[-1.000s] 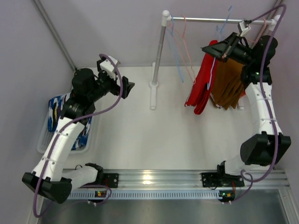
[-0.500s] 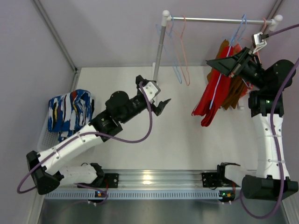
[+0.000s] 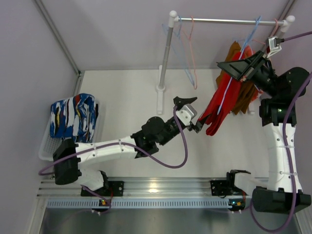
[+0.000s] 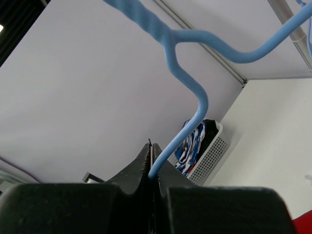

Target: Remove the trousers from the hanger

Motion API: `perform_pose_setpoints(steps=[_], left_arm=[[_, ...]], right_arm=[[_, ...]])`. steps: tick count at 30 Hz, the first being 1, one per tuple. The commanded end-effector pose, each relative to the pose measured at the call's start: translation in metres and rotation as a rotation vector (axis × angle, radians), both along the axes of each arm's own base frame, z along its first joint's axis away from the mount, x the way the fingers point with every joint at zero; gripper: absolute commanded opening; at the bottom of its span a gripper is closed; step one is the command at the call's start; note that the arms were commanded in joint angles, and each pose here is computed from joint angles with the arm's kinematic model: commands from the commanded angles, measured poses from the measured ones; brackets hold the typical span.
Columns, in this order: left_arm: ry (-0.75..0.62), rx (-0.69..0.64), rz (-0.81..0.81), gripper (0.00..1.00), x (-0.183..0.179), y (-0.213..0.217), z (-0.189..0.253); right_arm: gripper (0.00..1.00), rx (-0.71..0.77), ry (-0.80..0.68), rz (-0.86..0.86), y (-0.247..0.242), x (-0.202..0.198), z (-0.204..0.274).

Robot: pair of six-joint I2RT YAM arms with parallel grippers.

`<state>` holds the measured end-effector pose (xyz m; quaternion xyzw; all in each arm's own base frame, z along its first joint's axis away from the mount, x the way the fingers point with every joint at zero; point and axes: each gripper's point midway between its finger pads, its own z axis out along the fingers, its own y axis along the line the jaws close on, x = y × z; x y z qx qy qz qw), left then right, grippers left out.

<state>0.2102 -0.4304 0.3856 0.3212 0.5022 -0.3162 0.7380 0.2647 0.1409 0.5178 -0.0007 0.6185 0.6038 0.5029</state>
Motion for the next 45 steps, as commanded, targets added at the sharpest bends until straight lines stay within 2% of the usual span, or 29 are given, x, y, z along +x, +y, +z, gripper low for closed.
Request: perform_pose_setpoints(steps=[1, 5, 8, 16, 21, 31, 34, 36, 37, 38, 42, 43, 44, 45], left_arm=[[-0.043, -0.193, 0.023, 0.81, 0.001, 0.006, 0.046], [-0.048, -0.224, 0.056, 0.72, 0.009, 0.000, 0.053], [-0.049, -0.233, 0.039, 0.69, 0.009, -0.008, 0.052], [-0.033, -0.256, 0.076, 0.67, 0.022, -0.021, 0.048], [-0.027, -0.252, 0.145, 0.65, 0.041, -0.031, 0.043], [-0.053, -0.310, 0.180, 0.61, 0.070, -0.042, 0.058], [-0.065, -0.320, 0.188, 0.56, 0.077, -0.044, 0.063], [-0.077, -0.318, 0.185, 0.48, 0.080, -0.045, 0.064], [-0.082, -0.320, 0.184, 0.42, 0.080, -0.045, 0.066], [-0.095, -0.321, 0.186, 0.32, 0.080, -0.044, 0.070], [-0.116, -0.310, 0.201, 0.07, 0.077, -0.033, 0.073], [-0.110, -0.324, 0.215, 0.03, 0.075, -0.023, 0.081], [-0.095, -0.286, 0.218, 0.00, 0.076, -0.023, 0.070], [-0.095, -0.282, 0.220, 0.00, 0.074, -0.018, 0.070]], right_arm=[[0.00, 0.004, -0.276, -0.032, -0.003, -0.024, 0.060], [0.00, 0.011, -0.280, -0.009, 0.000, -0.024, 0.063], [0.00, 0.017, -0.273, 0.000, 0.000, -0.020, 0.062], [0.00, 0.013, -0.281, 0.023, 0.003, -0.019, 0.068], [0.00, 0.009, -0.295, 0.044, 0.007, -0.026, 0.073], [0.00, -0.007, -0.306, 0.071, 0.011, -0.036, 0.077], [0.00, -0.011, -0.313, 0.078, 0.012, -0.040, 0.079], [0.00, -0.012, -0.317, 0.081, 0.012, -0.042, 0.080], [0.00, -0.013, -0.318, 0.081, 0.012, -0.042, 0.080], [0.00, -0.013, -0.310, 0.077, 0.012, -0.040, 0.078], [0.00, -0.005, -0.263, 0.035, 0.002, -0.026, 0.070], [0.00, 0.002, -0.251, 0.026, -0.001, -0.023, 0.069], [0.00, 0.002, -0.247, 0.016, -0.003, -0.022, 0.069], [0.00, 0.003, -0.235, 0.010, -0.006, -0.018, 0.066]])
